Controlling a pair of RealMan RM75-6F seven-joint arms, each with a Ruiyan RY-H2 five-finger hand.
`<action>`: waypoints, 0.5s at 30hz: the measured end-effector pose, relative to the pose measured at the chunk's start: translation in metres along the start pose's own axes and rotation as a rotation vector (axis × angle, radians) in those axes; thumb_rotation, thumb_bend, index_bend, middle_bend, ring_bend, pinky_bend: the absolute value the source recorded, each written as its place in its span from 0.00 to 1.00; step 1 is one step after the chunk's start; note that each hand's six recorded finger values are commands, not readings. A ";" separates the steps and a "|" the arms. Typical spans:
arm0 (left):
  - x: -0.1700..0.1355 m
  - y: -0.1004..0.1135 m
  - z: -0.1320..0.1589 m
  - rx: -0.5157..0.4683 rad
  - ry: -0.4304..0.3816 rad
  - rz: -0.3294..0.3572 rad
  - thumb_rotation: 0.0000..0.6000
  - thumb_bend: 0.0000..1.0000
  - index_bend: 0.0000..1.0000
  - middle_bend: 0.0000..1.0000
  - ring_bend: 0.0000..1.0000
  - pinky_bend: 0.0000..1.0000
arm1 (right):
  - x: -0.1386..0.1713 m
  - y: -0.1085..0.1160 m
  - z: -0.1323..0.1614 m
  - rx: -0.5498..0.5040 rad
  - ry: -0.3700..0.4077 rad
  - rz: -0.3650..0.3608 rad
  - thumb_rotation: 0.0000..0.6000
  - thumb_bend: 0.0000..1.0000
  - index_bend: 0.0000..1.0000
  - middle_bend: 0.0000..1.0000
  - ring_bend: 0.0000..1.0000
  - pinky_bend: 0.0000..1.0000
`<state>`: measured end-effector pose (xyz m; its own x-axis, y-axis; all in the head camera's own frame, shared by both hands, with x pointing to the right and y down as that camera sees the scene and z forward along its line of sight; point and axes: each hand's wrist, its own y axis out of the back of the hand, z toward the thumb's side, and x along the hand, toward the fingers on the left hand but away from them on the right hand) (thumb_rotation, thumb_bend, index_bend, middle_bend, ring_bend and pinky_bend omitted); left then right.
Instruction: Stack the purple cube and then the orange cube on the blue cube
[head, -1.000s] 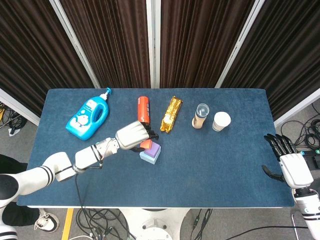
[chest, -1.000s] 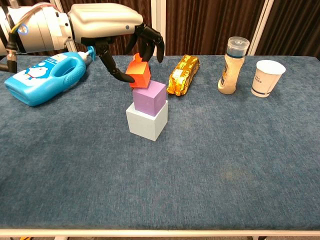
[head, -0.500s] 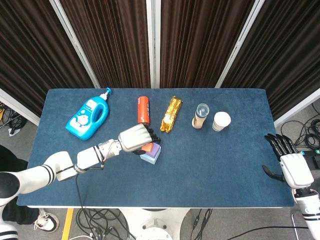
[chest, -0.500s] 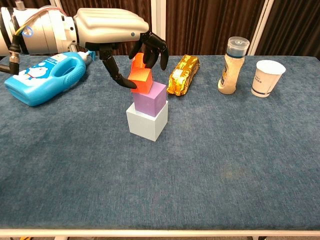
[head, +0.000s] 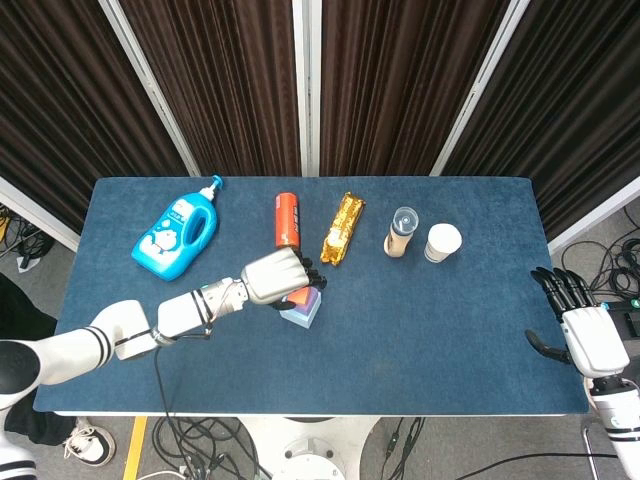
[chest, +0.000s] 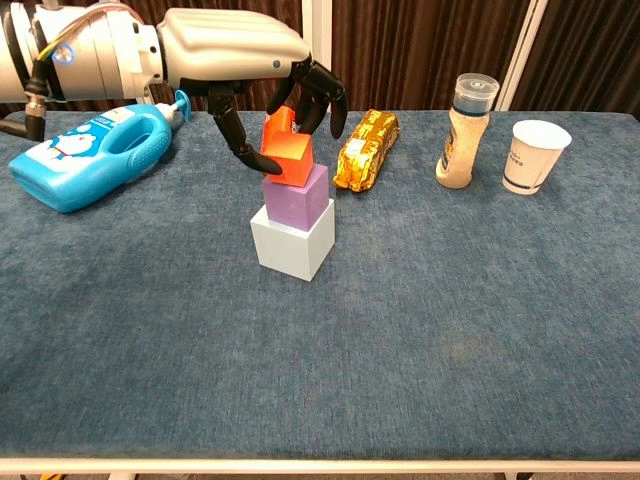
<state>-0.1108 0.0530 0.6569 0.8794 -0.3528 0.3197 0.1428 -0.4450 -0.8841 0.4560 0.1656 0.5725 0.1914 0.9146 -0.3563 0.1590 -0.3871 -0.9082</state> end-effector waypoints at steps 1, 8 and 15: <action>0.000 0.001 0.000 0.000 -0.001 0.002 1.00 0.28 0.42 0.65 0.46 0.54 | 0.000 0.000 0.000 0.000 -0.001 0.002 1.00 0.19 0.02 0.07 0.00 0.00; 0.003 0.001 0.000 -0.005 0.002 0.007 1.00 0.28 0.42 0.65 0.46 0.54 | -0.001 -0.001 0.000 0.001 -0.002 0.004 1.00 0.19 0.02 0.07 0.00 0.00; 0.005 -0.004 0.003 -0.009 -0.004 0.006 1.00 0.28 0.42 0.65 0.46 0.54 | -0.001 -0.001 0.000 -0.001 -0.003 0.002 1.00 0.19 0.02 0.08 0.00 0.00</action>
<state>-0.1059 0.0557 0.6612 0.8821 -0.3519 0.3132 0.1337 -0.4504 -0.8828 0.4561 0.1652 0.5735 0.1892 0.9140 -0.3588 0.1595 -0.3892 -0.9073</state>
